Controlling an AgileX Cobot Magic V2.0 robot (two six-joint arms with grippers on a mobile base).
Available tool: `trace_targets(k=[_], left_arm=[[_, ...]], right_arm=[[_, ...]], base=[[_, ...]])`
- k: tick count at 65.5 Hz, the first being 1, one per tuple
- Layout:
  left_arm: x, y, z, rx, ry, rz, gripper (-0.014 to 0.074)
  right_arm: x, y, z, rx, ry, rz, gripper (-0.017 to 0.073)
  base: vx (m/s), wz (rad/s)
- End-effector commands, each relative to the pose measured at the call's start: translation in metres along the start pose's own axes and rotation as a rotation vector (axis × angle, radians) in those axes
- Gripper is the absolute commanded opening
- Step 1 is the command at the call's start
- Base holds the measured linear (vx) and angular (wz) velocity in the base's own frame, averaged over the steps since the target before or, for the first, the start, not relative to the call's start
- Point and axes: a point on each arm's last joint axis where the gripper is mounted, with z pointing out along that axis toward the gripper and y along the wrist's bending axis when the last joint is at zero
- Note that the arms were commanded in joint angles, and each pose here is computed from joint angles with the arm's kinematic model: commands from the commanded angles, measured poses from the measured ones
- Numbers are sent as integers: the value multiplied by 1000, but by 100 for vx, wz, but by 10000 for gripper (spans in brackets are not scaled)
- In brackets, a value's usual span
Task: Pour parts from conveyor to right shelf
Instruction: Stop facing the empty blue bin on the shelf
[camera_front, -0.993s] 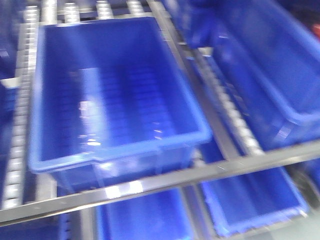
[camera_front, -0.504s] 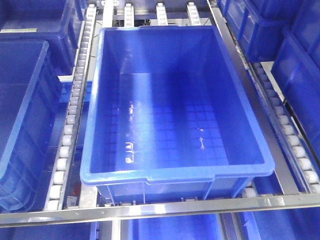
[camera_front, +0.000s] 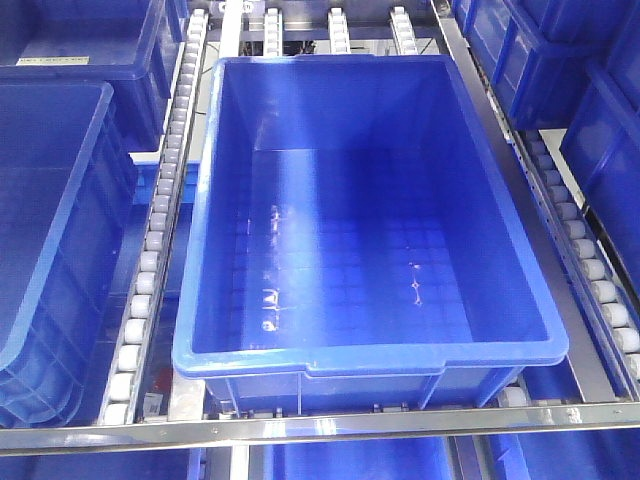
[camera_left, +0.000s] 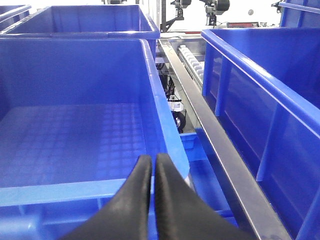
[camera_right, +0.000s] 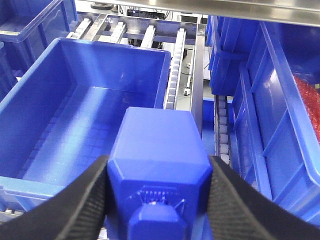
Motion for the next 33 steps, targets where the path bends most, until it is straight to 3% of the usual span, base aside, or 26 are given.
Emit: trace_targets(k=[1,33], left_arm=[[-15,-1,0,10,-84,-15,-6],[-15,-1,0,10,-84,-15,-6]], right_arm=[[-12,-2,0,12,-84,-2,-5],[-13,-1,3,9,-78,-1,-5]], base=[[0,0],[0,0]])
